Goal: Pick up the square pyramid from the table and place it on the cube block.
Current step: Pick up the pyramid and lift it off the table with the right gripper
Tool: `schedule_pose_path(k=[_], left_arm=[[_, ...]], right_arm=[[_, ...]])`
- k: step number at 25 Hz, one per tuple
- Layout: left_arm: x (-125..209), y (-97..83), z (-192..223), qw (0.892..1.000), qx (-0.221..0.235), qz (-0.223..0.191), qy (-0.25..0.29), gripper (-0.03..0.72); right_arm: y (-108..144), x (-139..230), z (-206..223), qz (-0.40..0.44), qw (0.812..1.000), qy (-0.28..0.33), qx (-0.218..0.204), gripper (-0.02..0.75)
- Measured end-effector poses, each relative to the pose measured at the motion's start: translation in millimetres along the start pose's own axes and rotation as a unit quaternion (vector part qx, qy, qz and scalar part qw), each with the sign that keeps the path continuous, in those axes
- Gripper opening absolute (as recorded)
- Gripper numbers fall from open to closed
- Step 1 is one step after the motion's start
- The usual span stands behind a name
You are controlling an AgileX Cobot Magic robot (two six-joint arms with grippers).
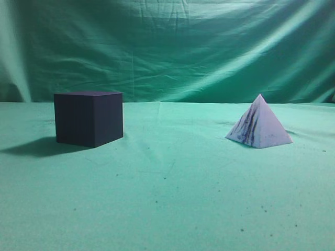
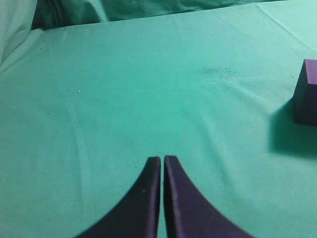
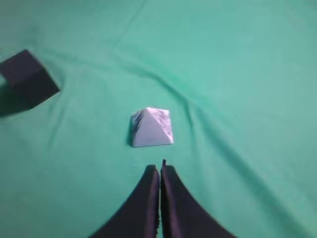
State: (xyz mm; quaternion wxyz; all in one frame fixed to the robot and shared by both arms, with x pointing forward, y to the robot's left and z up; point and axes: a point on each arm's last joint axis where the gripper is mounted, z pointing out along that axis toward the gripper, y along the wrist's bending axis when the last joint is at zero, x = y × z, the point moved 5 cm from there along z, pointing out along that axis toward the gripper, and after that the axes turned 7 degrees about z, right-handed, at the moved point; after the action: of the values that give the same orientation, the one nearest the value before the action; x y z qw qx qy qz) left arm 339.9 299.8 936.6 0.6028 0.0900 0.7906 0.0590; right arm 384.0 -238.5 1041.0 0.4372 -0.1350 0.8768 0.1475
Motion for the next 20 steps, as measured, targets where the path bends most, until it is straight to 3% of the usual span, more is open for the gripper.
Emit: schedule_pose_path(k=[4, 11, 12, 13, 20], left_arm=[[0, 0.0, 0, 1.0, 0.0, 0.0, 0.0, 0.0], [0, 0.0, 0, 1.0, 0.0, 0.0, 0.0, 0.0], [0, 0.0, 0, 1.0, 0.0, 0.0, 0.0, 0.0], [0, 0.0, 0, 1.0, 0.0, 0.0, 0.0, 0.0], [0, 0.0, 0, 1.0, 0.0, 0.0, 0.0, 0.0]], right_arm=[[16, -9, 24, -0.058, 0.995, 0.069, -0.042, 0.0], [32, -21, 85, -0.098, 0.978, 0.178, -0.041, 0.0], [34, -22, 95, -0.101, 0.976, 0.19, -0.042, 0.048], [36, -23, 103, -0.104, 0.973, 0.2, -0.044, 0.048], [37, -20, 155, -0.102, 0.96, 0.259, -0.04, 0.58]])
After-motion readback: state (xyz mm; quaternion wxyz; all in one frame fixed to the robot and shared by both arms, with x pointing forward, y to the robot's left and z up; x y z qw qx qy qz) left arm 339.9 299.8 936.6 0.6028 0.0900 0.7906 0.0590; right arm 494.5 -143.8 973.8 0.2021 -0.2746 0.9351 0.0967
